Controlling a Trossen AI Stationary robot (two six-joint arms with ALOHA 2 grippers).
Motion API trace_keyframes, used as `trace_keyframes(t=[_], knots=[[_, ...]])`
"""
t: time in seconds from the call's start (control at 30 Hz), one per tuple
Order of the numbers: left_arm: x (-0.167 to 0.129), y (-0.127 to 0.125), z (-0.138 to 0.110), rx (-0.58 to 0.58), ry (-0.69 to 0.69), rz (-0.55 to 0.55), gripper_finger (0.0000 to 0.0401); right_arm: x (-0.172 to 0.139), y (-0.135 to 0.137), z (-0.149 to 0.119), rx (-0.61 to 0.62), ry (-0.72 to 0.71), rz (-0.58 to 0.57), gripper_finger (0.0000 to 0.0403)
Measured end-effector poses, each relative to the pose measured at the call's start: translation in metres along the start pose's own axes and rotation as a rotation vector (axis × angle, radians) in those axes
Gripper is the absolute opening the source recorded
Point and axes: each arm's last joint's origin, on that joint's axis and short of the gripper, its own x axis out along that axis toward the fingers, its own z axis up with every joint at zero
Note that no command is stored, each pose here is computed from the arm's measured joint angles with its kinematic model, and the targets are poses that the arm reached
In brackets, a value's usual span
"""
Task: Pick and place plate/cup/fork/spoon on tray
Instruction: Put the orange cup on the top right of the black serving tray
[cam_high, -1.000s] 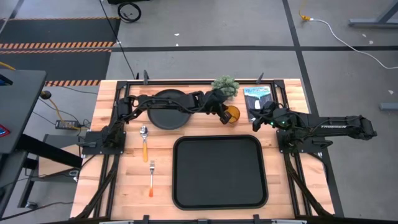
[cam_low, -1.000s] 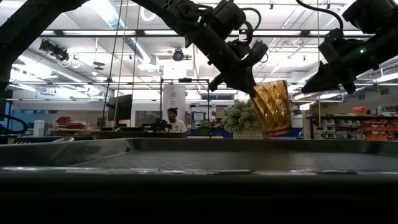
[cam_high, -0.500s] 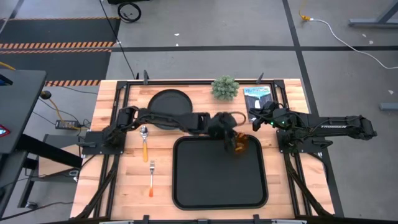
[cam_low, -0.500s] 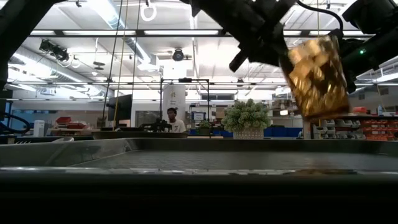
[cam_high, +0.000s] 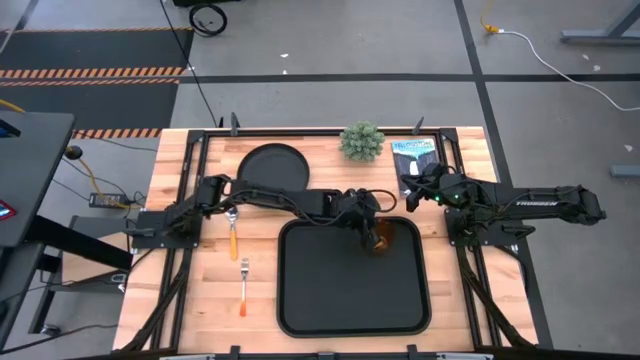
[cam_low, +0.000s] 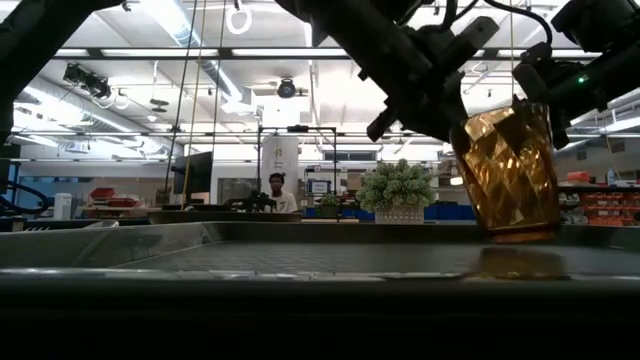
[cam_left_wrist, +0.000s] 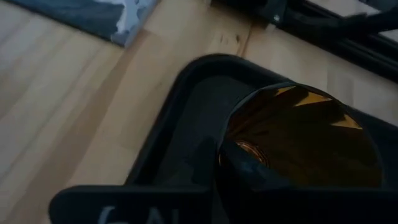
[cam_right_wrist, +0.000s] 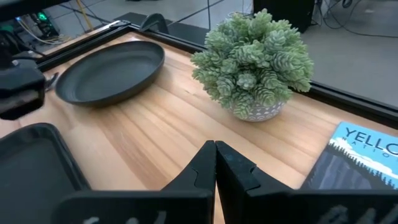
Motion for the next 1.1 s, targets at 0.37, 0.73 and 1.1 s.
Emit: trace_keyframes(t=[0.37, 0.73, 1.1], knots=[[0.000, -0.001, 0.002, 0.024, -0.027, 0.009, 0.0091, 0.000, 0.000, 0.000, 0.003, -0.005, 0.002, 0.0016], [-0.043, -0.021, 0.028, 0.249, -0.162, -0.046, 0.0166, 0.000, 0.000, 0.000, 0.002, -0.004, 0.001, 0.0016], [-0.045, -0.049, -0.035, 0.394, 0.197, 0.073, 0.0145, 0.000, 0.001, 0.001, 0.008, -0.013, 0.005, 0.0016]])
